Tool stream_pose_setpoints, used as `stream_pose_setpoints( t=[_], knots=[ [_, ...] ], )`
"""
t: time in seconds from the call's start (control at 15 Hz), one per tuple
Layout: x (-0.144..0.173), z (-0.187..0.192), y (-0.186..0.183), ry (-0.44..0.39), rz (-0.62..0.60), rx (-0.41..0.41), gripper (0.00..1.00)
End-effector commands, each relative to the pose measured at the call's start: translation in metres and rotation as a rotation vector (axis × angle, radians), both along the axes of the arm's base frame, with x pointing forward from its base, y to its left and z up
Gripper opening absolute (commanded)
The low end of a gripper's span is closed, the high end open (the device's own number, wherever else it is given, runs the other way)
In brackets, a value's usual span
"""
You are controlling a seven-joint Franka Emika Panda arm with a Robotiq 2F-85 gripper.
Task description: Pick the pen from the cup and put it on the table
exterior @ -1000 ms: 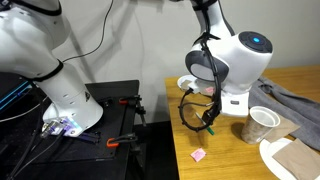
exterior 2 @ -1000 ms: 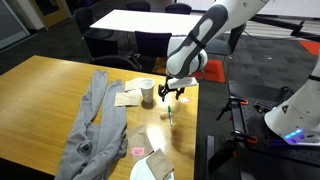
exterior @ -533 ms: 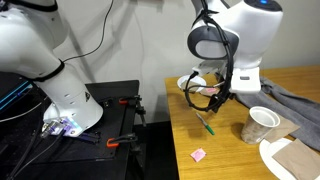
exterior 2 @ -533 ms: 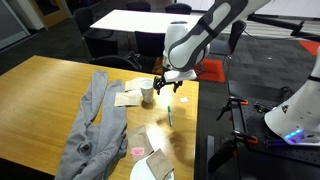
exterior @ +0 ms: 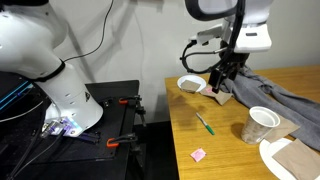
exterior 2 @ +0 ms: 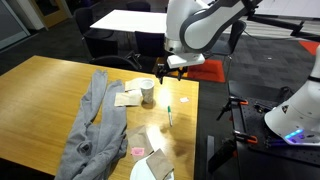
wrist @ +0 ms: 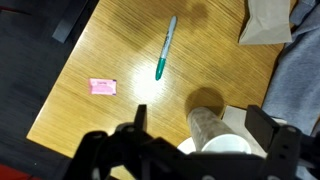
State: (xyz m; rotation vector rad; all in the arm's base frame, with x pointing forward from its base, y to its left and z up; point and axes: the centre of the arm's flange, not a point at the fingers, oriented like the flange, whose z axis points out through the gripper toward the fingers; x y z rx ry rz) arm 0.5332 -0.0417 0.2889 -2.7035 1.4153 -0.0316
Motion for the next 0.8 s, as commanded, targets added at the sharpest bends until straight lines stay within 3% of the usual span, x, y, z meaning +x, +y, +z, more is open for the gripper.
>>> stream_pose_setpoints(
  t=[0.0,0.33,0.4,0.73],
  knots=[
    [-0.021,0.052,0.01,0.011,0.046,-0.043,1.0],
    [-0.022,0.091,0.015,0.033,0.199,-0.089,1.0],
    [-0.018,0.074,0.015,0.021,0.138,-0.079,1.0],
    [-0.02,0.084,0.018,0.016,0.176,-0.081,1.0]
  ],
)
